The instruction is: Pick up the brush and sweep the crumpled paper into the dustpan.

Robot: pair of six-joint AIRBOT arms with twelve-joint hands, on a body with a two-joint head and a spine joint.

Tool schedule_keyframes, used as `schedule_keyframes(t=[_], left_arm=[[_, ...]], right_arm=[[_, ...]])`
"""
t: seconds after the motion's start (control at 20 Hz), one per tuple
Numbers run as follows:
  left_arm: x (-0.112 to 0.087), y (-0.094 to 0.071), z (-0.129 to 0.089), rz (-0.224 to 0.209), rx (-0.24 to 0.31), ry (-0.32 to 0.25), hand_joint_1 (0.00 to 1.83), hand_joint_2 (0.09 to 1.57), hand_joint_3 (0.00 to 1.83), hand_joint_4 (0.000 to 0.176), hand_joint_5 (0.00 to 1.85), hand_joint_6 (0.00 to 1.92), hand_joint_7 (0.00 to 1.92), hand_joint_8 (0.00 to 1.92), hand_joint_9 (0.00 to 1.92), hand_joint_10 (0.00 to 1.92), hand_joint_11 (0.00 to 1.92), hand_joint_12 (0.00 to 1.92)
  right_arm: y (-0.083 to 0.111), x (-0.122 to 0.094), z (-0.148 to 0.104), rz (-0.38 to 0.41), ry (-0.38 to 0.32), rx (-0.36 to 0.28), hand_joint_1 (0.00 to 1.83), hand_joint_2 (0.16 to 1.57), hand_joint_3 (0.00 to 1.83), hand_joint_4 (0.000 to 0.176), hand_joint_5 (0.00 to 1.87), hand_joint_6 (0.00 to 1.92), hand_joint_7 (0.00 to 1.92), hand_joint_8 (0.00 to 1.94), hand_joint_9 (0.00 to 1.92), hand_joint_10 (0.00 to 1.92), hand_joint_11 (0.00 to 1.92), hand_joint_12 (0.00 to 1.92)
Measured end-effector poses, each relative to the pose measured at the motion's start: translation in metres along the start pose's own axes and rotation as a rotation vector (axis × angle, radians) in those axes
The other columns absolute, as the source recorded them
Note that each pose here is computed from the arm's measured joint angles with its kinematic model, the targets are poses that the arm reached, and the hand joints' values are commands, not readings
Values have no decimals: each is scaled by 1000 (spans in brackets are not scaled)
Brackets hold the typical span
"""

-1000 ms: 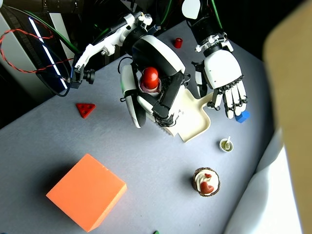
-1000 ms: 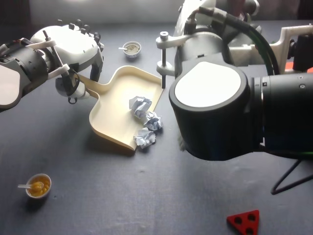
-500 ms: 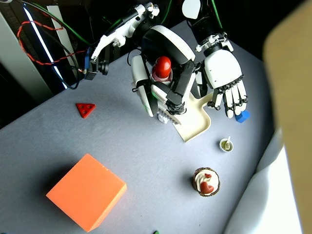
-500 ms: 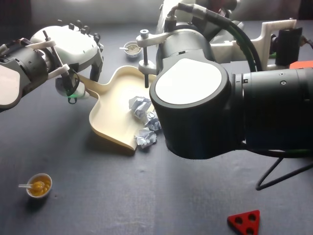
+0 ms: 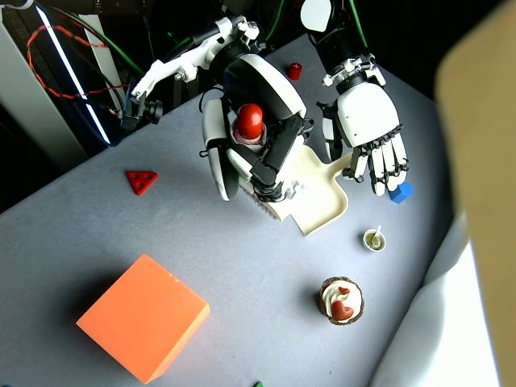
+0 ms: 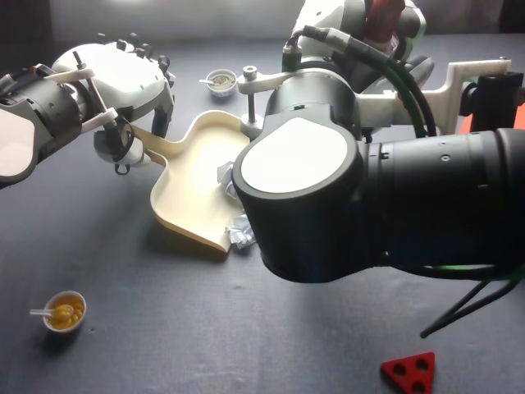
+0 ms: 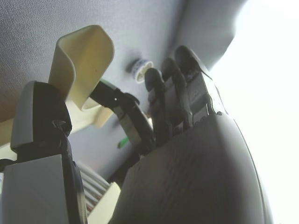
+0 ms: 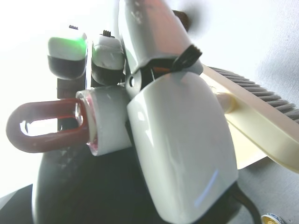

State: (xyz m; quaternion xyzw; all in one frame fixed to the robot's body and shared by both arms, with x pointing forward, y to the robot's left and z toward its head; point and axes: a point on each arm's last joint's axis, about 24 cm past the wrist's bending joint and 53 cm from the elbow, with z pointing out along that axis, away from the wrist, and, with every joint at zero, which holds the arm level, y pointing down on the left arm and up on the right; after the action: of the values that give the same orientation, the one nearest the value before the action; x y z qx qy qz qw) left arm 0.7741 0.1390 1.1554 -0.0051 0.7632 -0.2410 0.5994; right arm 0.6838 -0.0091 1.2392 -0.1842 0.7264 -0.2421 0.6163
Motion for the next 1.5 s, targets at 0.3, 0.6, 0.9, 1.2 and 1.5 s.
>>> schedule_keyframes(t=[0.3,0.6,0.9,1.2,1.5], left_arm=[[2,-2,0,-1,5,3,1110,1102,0,0,1017,920,352,3,245,4,92,436],[2,-3,0,-1,5,4,1126,1093,0,0,1035,888,363,5,251,7,70,432],[2,-3,0,-1,6,5,1125,1090,1,0,1041,878,330,0,223,0,53,444],[2,-3,0,-1,5,5,1138,1092,1,0,1034,887,333,5,227,7,59,489],[2,-3,0,-1,5,5,1120,1105,2,0,1008,931,318,0,197,0,5,448]], right_arm=[[11,1,4,-21,-13,6,1623,1150,2,175,1106,1921,1200,1941,1216,1921,1150,1921],[16,19,26,-45,26,29,1638,1149,1,176,1084,1921,1175,1941,1207,1921,1170,1921],[23,2,33,-42,-25,43,1651,1147,1,176,1083,1921,1160,1941,1190,1921,1181,1921],[44,-7,36,-49,-68,38,1668,1142,0,176,1077,1921,1138,1941,1177,1921,1147,1921],[47,-18,38,9,-125,59,1642,1152,3,176,1067,1921,1145,1941,1168,1921,1130,1921]])
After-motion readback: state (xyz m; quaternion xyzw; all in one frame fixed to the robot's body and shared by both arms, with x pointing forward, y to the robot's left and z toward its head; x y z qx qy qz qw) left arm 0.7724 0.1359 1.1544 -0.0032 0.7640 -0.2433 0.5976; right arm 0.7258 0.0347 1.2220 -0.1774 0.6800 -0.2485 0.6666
